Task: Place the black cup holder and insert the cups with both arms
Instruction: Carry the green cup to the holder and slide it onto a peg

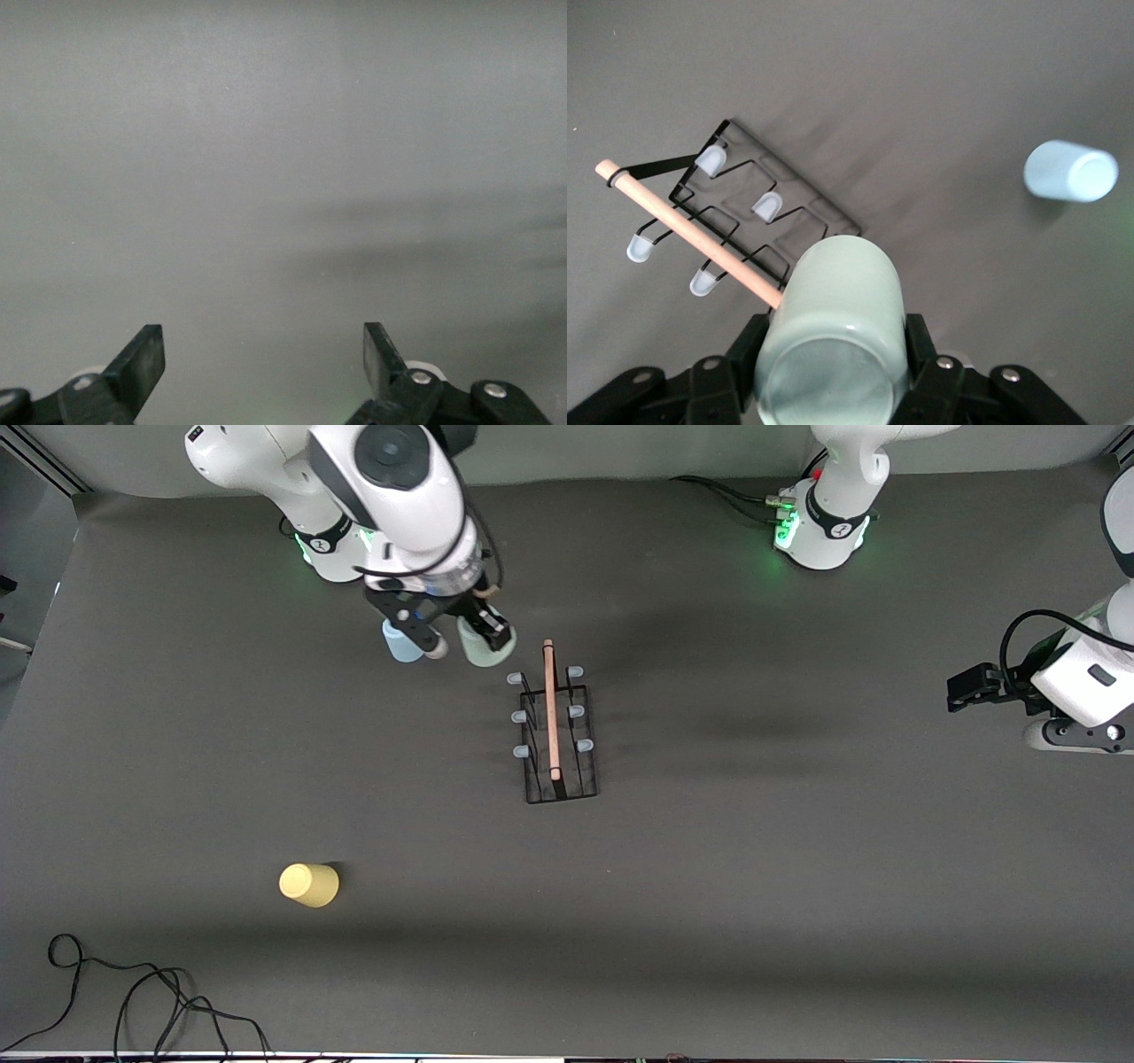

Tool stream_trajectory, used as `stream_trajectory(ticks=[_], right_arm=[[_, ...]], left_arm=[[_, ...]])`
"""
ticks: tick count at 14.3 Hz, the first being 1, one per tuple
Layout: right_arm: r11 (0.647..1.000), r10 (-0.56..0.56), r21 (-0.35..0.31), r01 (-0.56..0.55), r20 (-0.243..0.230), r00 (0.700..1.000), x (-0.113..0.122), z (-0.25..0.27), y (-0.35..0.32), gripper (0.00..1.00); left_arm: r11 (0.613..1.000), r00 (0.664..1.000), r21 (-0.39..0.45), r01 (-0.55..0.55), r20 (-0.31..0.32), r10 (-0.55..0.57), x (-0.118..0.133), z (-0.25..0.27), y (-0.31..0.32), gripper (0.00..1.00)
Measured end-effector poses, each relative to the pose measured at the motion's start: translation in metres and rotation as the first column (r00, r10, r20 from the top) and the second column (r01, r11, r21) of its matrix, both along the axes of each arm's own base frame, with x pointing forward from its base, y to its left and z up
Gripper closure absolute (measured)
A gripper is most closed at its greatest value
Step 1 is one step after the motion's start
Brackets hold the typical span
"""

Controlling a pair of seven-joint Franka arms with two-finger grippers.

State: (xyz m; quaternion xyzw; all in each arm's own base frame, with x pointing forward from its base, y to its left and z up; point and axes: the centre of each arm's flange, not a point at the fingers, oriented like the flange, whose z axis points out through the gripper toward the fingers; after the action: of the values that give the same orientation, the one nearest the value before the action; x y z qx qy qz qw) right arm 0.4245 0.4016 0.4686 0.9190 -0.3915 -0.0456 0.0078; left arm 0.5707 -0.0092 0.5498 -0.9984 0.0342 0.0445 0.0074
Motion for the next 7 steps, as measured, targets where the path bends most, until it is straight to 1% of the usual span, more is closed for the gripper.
stream_trajectory(ticks=[4,7], right_arm=[[0.999,-0.028,0.021,0.027,0.026,0.999,0.003,-0.044,0.005,0.33],[0.998,-0.041,0.040,0.039,0.052,0.998,-0.002,-0.082,-0.003,0.33]], left_arm=[[1.000,1.000,0.000,0.000,-0.001,0.000,0.000,0.000,0.000,0.00],[1.000,1.000,0.000,0.000,-0.002,0.000,0.000,0.000,0.000,0.00]])
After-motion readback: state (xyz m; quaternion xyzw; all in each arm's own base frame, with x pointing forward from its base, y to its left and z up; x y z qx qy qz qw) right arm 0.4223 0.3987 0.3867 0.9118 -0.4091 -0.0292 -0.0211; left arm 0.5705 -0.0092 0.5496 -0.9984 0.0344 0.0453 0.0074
